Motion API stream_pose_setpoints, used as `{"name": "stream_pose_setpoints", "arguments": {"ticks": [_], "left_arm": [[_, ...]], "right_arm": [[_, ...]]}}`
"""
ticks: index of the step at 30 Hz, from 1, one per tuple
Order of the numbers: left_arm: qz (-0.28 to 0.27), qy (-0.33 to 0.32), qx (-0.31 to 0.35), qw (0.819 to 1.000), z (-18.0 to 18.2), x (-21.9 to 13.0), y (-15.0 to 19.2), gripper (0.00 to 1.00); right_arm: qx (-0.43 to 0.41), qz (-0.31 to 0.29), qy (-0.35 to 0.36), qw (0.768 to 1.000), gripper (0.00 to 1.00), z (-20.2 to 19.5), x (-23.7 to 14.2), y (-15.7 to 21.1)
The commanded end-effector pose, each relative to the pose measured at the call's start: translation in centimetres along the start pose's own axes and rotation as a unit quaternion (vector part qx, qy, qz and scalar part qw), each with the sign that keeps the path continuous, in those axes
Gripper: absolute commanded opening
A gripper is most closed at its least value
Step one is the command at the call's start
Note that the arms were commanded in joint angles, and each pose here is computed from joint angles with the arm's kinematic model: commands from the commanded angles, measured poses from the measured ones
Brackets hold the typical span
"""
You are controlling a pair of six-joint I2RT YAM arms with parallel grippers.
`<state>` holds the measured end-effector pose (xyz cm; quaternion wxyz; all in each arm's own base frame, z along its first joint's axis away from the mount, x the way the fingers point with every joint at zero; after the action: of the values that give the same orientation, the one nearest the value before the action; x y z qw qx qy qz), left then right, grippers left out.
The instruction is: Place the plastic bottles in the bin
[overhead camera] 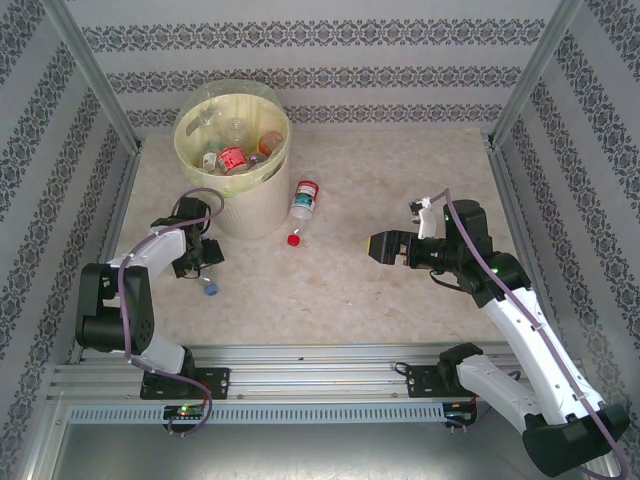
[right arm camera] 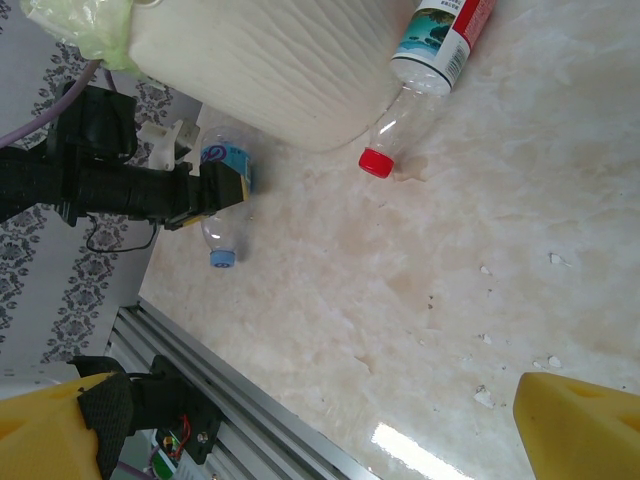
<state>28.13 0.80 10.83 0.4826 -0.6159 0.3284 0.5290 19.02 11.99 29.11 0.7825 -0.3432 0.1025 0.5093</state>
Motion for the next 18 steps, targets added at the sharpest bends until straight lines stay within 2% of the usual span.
{"name": "stream_pose_setpoints", "arguments": {"ticks": [1, 10, 18], "left_arm": [[-0.024, -0.007, -0.009, 1.000, 0.4, -1.0, -1.0, 0.71], [-0.049, -0.004, -0.034, 0.998, 1.5, -4.9, 0.6, 0.70], [-0.110, 0.008, -0.031, 0.993, 2.8, -11.7, 1.2, 0.70]], "right_arm": [[0.000, -0.002, -0.004, 1.000, 0.98, -0.2, 0.1, -0.1], [0.001, -0.001, -0.008, 1.000, 0.98, -0.2, 0.4, -0.3], [0.001, -0.001, -0.015, 1.000, 0.98, 0.1, 0.4, -0.4]]}}
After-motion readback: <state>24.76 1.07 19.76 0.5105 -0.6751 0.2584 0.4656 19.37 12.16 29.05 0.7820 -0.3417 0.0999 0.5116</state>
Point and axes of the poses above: each hand's point on the last joint's axis, 136 mm out from that joint toward the fingers, its own x axis out along the fingers, its own z axis along the line the jaws close on, y = z × x, the point moved 7 cm from there along -x, back along the fingers, and after that the axes turned 8 degrees about x, right-handed, at the moved point
